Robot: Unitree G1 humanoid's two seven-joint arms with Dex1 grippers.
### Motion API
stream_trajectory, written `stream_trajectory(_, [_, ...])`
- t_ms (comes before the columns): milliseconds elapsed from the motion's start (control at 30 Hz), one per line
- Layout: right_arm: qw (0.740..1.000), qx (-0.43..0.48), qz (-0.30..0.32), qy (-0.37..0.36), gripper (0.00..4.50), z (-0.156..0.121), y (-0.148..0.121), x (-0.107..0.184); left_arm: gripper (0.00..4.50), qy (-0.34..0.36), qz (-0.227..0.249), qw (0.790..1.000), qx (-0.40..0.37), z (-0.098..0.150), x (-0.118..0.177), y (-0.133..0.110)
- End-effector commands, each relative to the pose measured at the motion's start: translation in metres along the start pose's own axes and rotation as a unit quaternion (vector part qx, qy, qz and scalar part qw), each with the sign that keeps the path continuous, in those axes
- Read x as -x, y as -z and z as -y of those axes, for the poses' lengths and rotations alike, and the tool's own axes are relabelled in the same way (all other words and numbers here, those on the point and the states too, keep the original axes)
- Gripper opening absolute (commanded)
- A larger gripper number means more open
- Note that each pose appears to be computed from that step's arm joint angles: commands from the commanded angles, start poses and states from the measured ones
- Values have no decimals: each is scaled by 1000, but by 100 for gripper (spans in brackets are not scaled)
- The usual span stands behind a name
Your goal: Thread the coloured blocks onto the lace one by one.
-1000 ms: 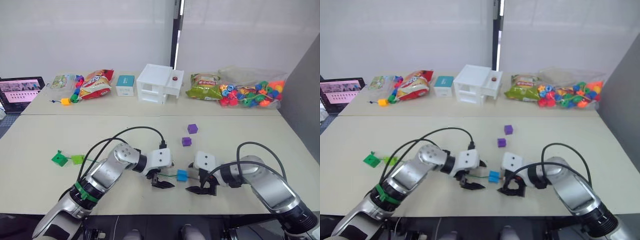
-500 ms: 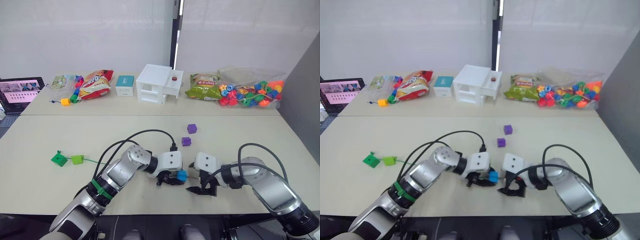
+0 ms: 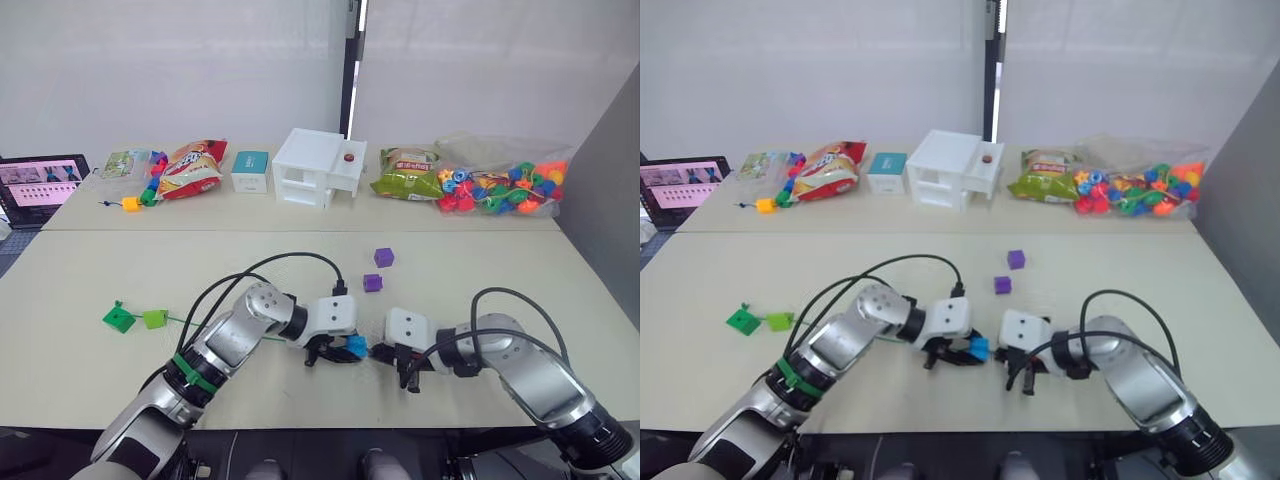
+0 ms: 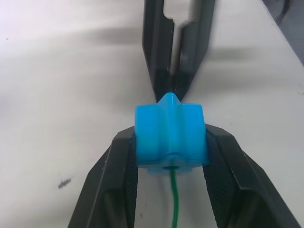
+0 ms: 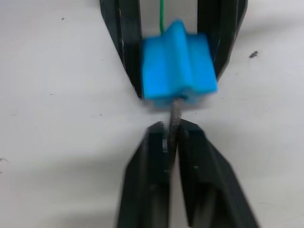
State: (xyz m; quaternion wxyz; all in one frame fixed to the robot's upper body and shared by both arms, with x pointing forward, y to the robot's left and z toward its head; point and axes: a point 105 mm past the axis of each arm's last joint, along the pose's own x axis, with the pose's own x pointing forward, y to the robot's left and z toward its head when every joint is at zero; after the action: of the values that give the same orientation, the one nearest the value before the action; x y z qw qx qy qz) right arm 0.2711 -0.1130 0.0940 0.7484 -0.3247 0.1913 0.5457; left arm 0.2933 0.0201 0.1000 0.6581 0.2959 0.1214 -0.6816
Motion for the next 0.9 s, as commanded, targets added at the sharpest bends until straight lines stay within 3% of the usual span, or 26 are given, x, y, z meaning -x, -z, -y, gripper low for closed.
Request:
stream_trajectory(33, [1000, 6, -11, 16, 0, 6, 4, 4, 139, -5, 16, 1000, -16, -2, 9, -11])
stream_trajectory(200, [1000, 8, -8, 18, 0, 7, 2, 3, 139, -8, 4, 1000, -7, -2, 19, -1])
stream_trajectory(367, [1000, 13, -12, 15, 0, 7, 3, 2, 139, -32, -33, 999, 9, -4, 46, 27])
stream_trajectory(767, [1000, 17, -10, 7, 0, 5, -1, 1, 139, -150, -162, 974, 60, -10, 179, 120])
stream_trajectory(900, [1000, 19, -9, 5, 0, 5, -4, 2, 139, -177, -194, 962, 70, -11, 205, 137])
